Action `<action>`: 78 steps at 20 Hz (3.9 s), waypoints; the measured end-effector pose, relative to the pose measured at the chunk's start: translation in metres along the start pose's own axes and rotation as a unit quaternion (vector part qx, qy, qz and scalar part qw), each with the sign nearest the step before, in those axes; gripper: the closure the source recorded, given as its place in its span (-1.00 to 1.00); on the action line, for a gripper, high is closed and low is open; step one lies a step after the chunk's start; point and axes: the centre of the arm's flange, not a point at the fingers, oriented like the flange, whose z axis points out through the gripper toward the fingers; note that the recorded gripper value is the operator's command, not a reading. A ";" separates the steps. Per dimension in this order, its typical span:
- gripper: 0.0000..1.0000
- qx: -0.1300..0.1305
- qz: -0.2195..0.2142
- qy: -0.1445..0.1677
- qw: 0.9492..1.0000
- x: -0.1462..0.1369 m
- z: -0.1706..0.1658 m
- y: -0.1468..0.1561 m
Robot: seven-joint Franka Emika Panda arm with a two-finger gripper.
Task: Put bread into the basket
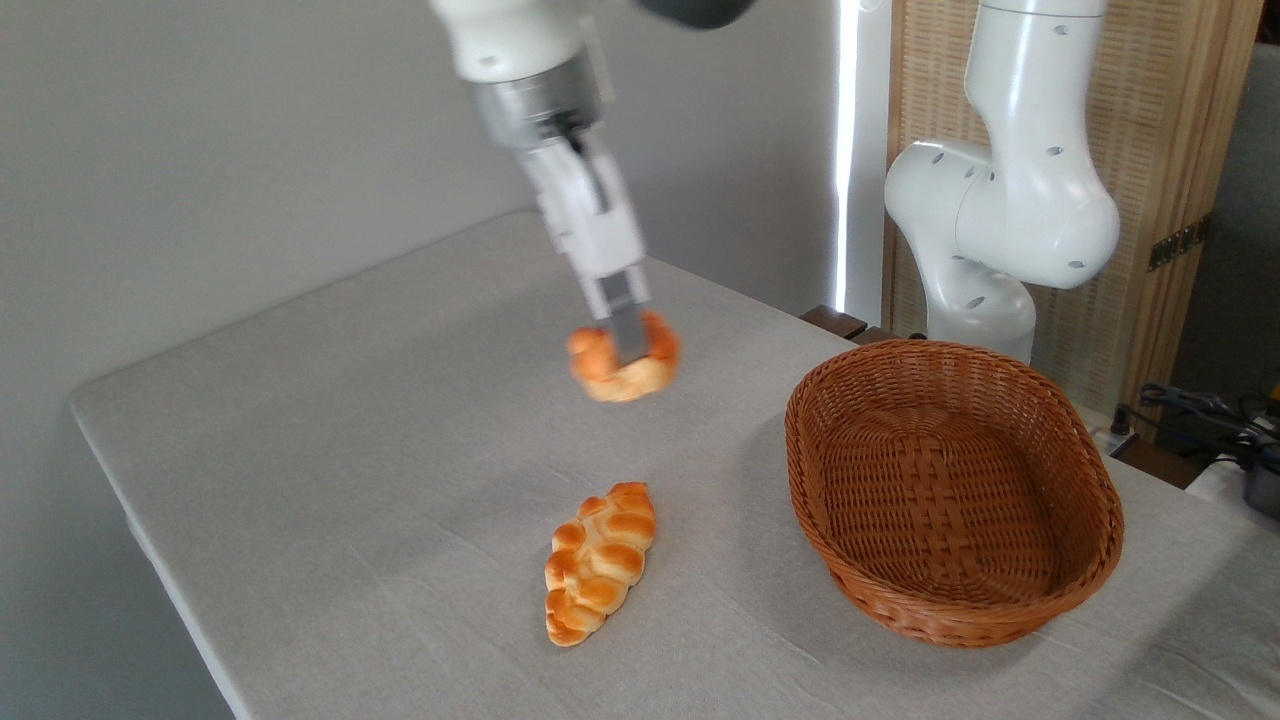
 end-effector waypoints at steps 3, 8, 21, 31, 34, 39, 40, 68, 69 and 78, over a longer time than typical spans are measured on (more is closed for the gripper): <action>0.12 -0.015 0.025 0.014 0.999 -0.047 0.010 0.023; 0.12 -0.016 0.059 -0.017 0.998 -0.076 0.041 0.066; -0.20 -0.096 0.151 -0.035 0.983 -0.130 0.079 0.080; -0.95 -0.129 0.148 -0.049 0.979 -0.148 0.111 0.073; -1.00 -0.131 0.152 -0.051 0.978 -0.145 0.114 0.074; -1.00 -0.131 0.153 -0.051 0.978 -0.145 0.114 0.074; -1.00 -0.130 0.152 -0.051 0.978 -0.145 0.114 0.074; -1.00 0.073 -0.163 0.049 0.983 0.036 -0.066 -0.054; -1.00 0.073 -0.163 0.048 0.983 0.037 -0.065 -0.055; -1.00 0.072 -0.167 0.047 0.982 0.033 -0.064 -0.057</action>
